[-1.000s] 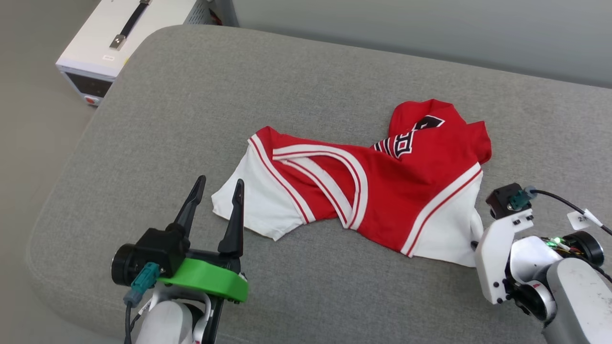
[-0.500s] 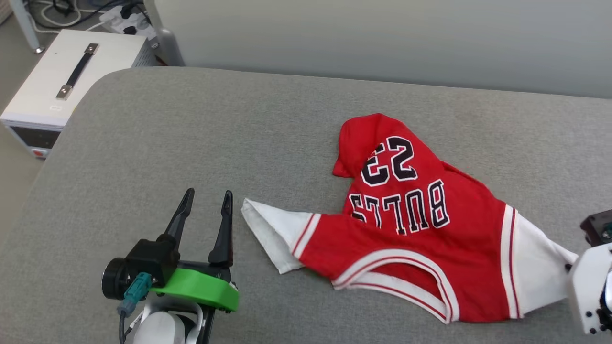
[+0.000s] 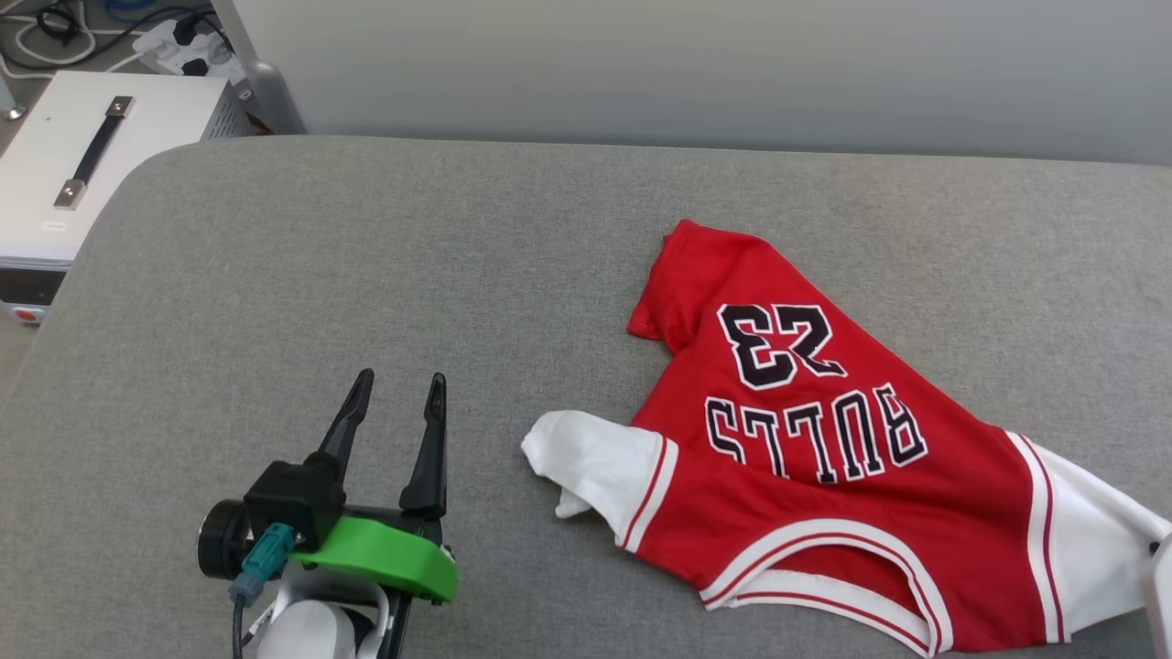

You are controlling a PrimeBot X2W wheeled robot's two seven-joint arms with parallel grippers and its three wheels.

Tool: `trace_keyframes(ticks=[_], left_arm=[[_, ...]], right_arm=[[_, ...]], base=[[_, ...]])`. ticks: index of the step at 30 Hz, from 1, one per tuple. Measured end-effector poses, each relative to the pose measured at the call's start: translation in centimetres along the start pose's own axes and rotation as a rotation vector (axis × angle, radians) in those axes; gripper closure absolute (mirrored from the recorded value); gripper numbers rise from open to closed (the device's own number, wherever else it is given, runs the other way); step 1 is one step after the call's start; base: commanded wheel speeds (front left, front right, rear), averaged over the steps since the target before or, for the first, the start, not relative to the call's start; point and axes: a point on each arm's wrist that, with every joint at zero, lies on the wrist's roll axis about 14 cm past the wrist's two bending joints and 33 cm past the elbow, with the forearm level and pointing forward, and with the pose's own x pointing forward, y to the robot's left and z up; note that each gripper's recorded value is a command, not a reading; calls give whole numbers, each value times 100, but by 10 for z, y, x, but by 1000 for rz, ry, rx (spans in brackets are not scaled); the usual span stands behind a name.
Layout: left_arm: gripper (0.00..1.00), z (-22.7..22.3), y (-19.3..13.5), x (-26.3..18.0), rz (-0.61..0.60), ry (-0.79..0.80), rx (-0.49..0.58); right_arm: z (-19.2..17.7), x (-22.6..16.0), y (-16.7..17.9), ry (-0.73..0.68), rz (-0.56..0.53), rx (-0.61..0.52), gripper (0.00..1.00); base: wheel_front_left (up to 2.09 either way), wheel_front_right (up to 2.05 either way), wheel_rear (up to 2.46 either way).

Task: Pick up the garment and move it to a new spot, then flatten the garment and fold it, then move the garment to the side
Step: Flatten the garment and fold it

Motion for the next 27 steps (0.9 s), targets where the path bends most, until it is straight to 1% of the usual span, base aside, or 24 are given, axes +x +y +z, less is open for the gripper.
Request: trace_keyframes(ticks=[2, 3, 4, 6, 8, 13, 18, 20, 24, 27], left_arm=[[0, -1, 0, -1, 0, 5, 1], [0, -3, 0, -1, 0, 10, 1], [0, -5, 0, -1, -1, 16, 2], [0, -7, 1, -2, -1, 24, 2], [0, -9, -1, -2, -5, 30, 1], [0, -9, -8, -2, -27, 32, -7], [0, -6, -18, 0, -54, 20, -29], [0, -5, -23, 1, -68, 16, -49], [0, -5, -33, -2, -92, 18, -67], [0, -17, -40, -8, -112, 56, -77]], right_arm=[[-7, 2, -4, 11, -13, 4, 100], [-8, 3, -6, 6, -21, 9, 57], [-9, 3, -6, 0, -24, 23, 0], [-8, 4, -3, -29, -21, 36, 0], [2, 3, -2, -90, -23, 57, 0], [44, -11, 0, -312, -29, 115, 0], [82, -40, -1, -556, -41, 164, 0], [96, -56, 0, -669, -46, 216, 0], [100, -82, 8, -833, -58, 329, 0], [94, -96, 20, -894, -64, 403, 0]], base=[[0, 0, 0], [0, 0, 0], [0, 0, 0], [0, 0, 0], [0, 0, 0], [0, 0, 0], [0, 0, 0], [0, 0, 0], [0, 0, 0], [0, 0, 0]])
